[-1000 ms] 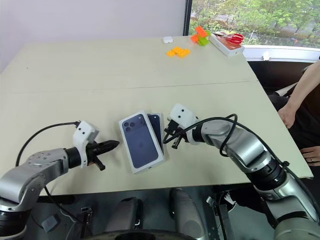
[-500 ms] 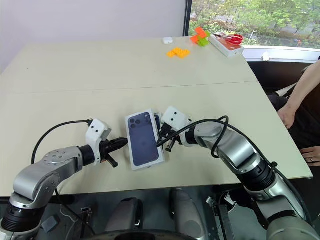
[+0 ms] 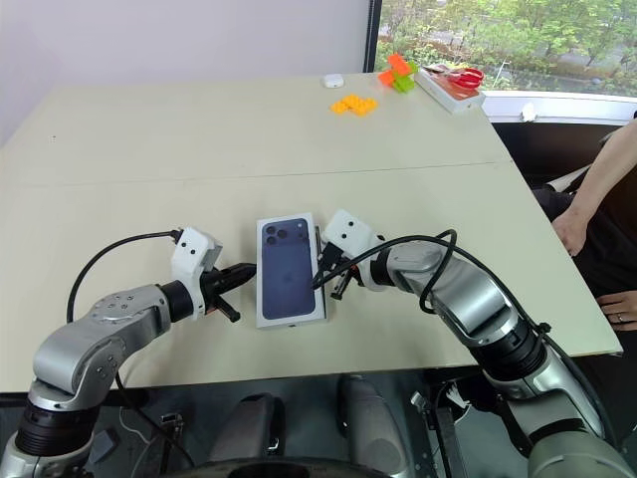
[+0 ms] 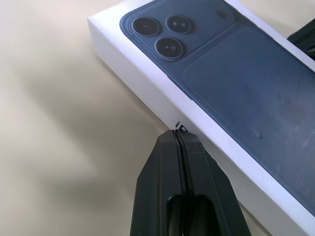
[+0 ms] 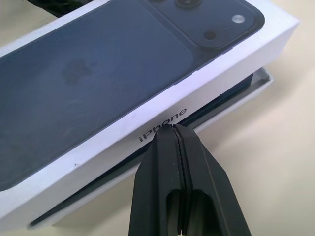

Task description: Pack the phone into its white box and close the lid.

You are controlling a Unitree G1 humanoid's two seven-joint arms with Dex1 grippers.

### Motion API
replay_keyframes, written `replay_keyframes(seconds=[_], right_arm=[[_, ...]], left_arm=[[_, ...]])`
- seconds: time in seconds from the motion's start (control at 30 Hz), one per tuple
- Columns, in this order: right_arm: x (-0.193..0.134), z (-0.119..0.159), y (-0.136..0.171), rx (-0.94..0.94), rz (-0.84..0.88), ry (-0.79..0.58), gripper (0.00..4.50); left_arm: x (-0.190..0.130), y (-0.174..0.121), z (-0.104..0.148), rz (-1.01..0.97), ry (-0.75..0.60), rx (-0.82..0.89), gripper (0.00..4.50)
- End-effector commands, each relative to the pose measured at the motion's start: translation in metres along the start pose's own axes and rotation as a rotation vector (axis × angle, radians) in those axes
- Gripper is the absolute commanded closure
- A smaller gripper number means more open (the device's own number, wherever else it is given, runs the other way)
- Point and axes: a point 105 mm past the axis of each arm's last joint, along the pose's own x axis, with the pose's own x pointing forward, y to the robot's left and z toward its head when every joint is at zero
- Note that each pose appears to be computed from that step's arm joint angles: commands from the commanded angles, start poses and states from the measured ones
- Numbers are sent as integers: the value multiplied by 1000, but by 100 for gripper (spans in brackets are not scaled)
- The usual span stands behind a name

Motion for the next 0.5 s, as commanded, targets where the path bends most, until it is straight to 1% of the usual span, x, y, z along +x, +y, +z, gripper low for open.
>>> replay_keyframes(seconds=[0.03,0.23,0.5], right_arm=[[-2,16,6,-32,18,-65,450],[-1,16,3,-28,0,-64,450],[-1,15,2,-24,-8,-61,450]], left_arm=[[1,-8,19,-39,-70,35,447],[5,-5,25,-28,-74,39,447],[4,-12,18,-64,-51,36,447]])
